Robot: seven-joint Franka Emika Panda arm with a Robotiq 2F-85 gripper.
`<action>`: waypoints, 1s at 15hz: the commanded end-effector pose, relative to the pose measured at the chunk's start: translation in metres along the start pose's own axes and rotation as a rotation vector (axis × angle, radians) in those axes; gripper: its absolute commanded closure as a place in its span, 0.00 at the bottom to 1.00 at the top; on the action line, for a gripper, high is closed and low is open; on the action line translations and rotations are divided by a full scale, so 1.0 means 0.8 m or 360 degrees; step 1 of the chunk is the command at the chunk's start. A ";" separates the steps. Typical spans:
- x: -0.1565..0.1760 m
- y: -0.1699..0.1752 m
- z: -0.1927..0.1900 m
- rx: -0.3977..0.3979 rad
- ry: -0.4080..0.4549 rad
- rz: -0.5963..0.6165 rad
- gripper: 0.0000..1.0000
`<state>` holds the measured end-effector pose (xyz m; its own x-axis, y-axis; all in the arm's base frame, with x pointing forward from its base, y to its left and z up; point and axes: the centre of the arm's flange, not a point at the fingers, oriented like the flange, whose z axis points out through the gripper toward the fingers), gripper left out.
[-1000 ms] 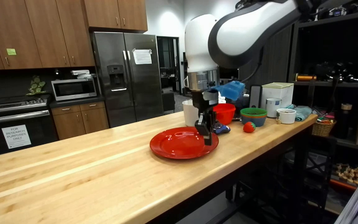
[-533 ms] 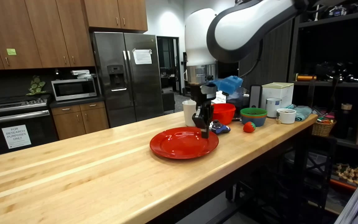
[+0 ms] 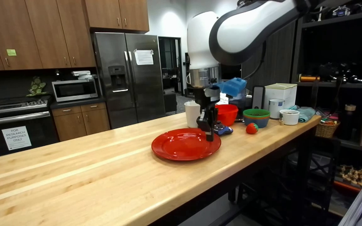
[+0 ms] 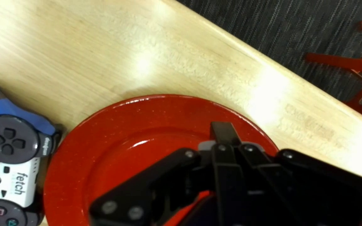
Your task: Move the red plate backwards.
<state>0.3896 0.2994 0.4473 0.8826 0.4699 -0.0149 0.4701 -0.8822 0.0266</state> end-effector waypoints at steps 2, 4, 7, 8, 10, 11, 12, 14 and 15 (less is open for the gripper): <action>-0.020 -0.030 0.056 0.0008 -0.0179 -0.0061 1.00; -0.027 -0.037 0.080 0.0020 -0.0247 -0.0074 1.00; -0.029 -0.038 0.093 0.0016 -0.0280 -0.0072 1.00; -0.029 -0.037 0.092 0.0011 -0.0275 -0.0068 1.00; -0.027 -0.036 0.094 0.0007 -0.0268 -0.0067 1.00; -0.027 -0.036 0.095 0.0009 -0.0263 -0.0064 1.00; -0.025 -0.036 0.097 0.0011 -0.0256 -0.0060 1.00; -0.018 -0.036 0.099 0.0015 -0.0246 -0.0046 1.00; -0.012 -0.036 0.100 0.0024 -0.0239 -0.0035 1.00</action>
<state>0.3568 0.3151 0.3814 0.8473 0.5037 -0.1684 0.5132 -0.8581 0.0153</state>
